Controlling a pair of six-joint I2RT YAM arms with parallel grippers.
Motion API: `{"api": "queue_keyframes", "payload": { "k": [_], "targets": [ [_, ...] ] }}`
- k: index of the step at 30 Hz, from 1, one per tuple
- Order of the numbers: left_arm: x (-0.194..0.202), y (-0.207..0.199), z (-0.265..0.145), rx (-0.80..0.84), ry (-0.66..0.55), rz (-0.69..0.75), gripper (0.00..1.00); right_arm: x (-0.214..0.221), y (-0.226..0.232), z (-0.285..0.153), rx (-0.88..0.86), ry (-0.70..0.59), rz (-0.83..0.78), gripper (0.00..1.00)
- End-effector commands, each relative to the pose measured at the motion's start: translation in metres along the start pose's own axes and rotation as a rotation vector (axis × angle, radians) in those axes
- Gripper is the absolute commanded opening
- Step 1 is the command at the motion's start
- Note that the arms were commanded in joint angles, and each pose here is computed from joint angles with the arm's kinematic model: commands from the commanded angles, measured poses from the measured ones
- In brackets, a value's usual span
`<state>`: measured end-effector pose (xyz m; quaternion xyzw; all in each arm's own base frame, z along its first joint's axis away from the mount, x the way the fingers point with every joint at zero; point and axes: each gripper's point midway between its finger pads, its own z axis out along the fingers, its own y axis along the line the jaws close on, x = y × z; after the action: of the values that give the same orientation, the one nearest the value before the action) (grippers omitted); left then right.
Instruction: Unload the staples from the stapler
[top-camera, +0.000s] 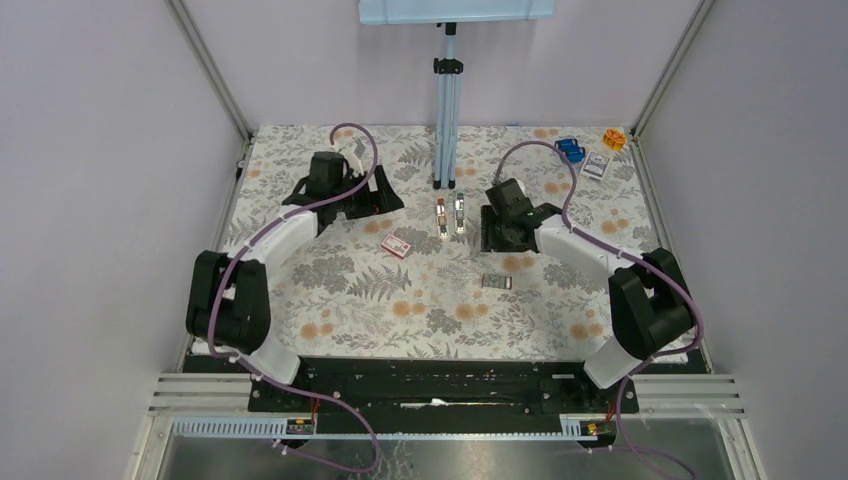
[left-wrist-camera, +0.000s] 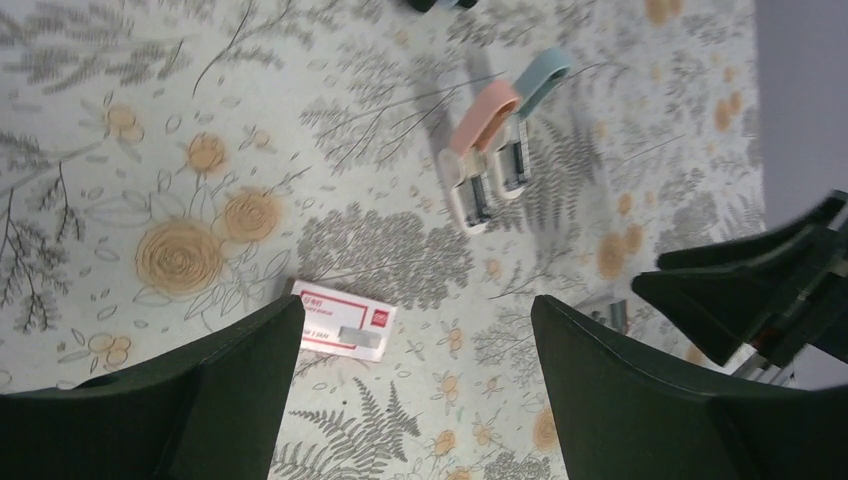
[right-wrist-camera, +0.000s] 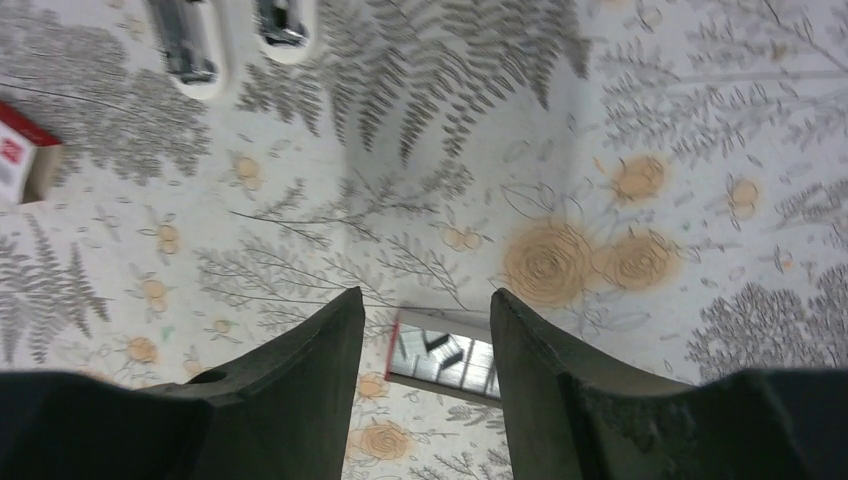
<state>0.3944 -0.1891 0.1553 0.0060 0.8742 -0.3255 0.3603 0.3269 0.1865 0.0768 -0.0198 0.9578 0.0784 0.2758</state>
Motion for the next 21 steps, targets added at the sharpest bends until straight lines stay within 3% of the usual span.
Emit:
{"api": "queue_keyframes", "payload": {
  "k": [1, 12, 16, 21],
  "targets": [
    [0.008, 0.009, 0.014, -0.083, 0.048, -0.031, 0.88, 0.004, -0.03, -0.015, 0.138, -0.04, 0.084, 0.58],
    [0.029, 0.027, 0.027, -0.162, 0.074, -0.096, 0.87, 0.061, -0.046, -0.027, 0.005, 0.139, 0.191, 0.57],
    [0.032, 0.036, 0.034, -0.17, 0.023, -0.13, 0.84, 0.076, -0.03, -0.034, -0.098, 0.185, 0.215, 0.54],
    [0.032, 0.041, 0.043, -0.154, -0.022, -0.125, 0.82, 0.086, -0.04, -0.031, -0.046, 0.197, 0.236, 0.46]
  ]
}}
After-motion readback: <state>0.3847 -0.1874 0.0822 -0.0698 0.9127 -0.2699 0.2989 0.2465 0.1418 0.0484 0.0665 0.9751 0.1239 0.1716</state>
